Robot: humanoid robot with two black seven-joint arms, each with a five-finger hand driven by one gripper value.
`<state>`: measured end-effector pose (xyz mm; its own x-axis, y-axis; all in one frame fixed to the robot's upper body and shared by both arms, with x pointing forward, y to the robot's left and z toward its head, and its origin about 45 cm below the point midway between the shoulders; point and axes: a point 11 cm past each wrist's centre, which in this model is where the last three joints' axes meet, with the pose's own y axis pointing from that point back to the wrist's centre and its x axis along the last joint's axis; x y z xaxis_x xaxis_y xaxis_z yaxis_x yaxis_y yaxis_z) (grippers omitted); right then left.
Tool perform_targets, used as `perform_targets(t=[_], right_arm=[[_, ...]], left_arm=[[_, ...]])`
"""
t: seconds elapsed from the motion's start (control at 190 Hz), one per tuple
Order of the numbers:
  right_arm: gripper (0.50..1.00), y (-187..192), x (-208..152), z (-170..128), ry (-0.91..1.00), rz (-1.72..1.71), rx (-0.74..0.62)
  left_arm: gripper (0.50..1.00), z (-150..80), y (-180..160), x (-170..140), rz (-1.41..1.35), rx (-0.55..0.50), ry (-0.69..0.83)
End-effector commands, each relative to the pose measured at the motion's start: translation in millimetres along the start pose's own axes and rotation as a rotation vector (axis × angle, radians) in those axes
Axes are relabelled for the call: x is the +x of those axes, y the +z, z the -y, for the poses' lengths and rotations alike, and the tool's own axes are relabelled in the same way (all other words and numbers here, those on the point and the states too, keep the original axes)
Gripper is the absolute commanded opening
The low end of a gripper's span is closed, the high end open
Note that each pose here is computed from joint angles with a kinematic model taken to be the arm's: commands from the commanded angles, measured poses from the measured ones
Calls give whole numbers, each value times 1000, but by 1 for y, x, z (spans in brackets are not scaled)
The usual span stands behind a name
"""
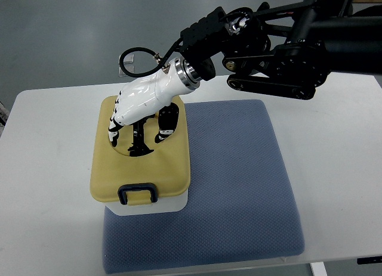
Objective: Open white storage box with right hand
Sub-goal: 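Close the right hand fingers around the black lid handle, then lift the yellow lid off the white box with the right hand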
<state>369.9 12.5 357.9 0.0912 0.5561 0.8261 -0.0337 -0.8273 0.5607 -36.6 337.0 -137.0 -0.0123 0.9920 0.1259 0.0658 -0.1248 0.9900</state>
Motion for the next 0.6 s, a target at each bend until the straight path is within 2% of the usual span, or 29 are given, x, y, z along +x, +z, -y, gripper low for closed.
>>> perform_targets(t=[0.0, 0.121, 0.2, 0.284, 0.379, 0.594], right_arm=[[748, 2, 2, -2, 5, -6, -9], [742, 3, 7, -4, 9, -15, -15], [709, 3, 8, -4, 8, -17, -17], [650, 3, 9, -5, 8, -22, -17], [615, 3, 9, -5, 8, -22, -17], [615, 3, 7, -3, 10, -12, -17]], left_arm=[[1000, 0, -1, 0, 0, 1, 0], [1000, 0, 0, 0, 0, 0, 0], [1000, 0, 0, 0, 0, 0, 0], [1000, 0, -1, 0, 0, 1, 0], [1000, 0, -1, 0, 0, 1, 0], [1000, 0, -1, 0, 0, 1, 0]])
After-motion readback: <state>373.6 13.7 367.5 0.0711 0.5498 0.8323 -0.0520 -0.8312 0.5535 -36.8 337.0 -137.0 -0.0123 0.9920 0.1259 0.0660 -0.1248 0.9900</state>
